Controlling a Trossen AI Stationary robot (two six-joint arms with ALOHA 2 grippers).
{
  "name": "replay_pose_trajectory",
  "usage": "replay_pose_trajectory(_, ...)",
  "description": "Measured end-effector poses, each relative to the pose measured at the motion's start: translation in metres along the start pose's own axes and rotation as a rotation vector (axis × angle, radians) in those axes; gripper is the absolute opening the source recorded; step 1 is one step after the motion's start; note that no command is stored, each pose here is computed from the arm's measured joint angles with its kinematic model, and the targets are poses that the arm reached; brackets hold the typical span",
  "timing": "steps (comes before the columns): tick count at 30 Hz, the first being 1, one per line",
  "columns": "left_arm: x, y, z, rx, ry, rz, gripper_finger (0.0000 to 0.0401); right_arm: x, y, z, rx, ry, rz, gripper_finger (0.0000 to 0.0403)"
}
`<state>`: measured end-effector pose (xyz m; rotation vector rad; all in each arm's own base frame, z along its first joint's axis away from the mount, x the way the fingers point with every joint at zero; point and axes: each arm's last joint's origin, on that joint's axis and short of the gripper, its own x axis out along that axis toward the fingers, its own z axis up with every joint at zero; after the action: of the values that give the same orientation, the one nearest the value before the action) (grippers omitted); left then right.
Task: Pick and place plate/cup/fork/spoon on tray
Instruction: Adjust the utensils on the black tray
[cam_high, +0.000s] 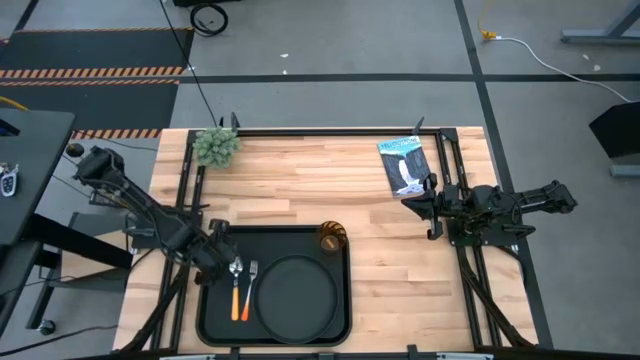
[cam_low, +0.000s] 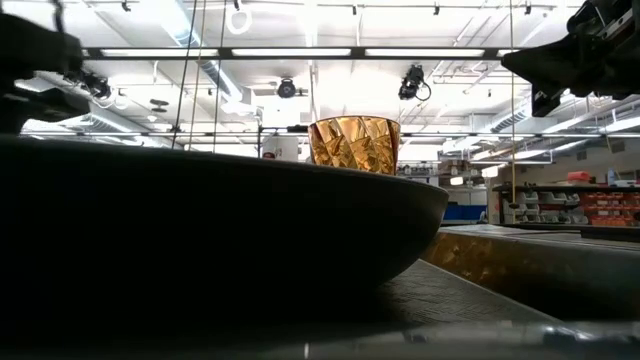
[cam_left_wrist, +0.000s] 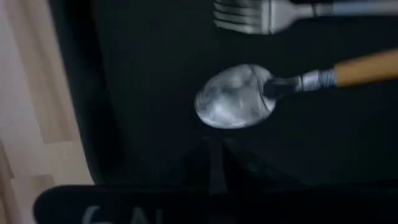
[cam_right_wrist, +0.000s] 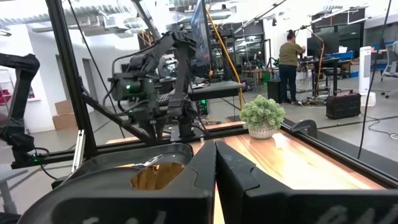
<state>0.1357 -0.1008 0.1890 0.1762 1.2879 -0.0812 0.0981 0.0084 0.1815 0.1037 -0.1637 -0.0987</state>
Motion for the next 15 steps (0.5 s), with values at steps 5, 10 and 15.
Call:
replay_pose_trajectory(5,0.005,-0.013,-0.004,0.118,0.034,0.004,0.0076,0.000,0.000,0.000,0.000,0.000,0.000,0.0016)
replay_pose_trajectory(10,0.011,-0.026,-0.005,0.199,0.042,-0.019,0.0099,0.000,0.000,0.000,0.000,0.000,0.000,0.0016)
replay_pose_trajectory(15,0.022,-0.038,-0.004,0.161,0.073,-0.049,0.0122,0.000,0.000,0.000,0.000,0.000,0.000,0.0016)
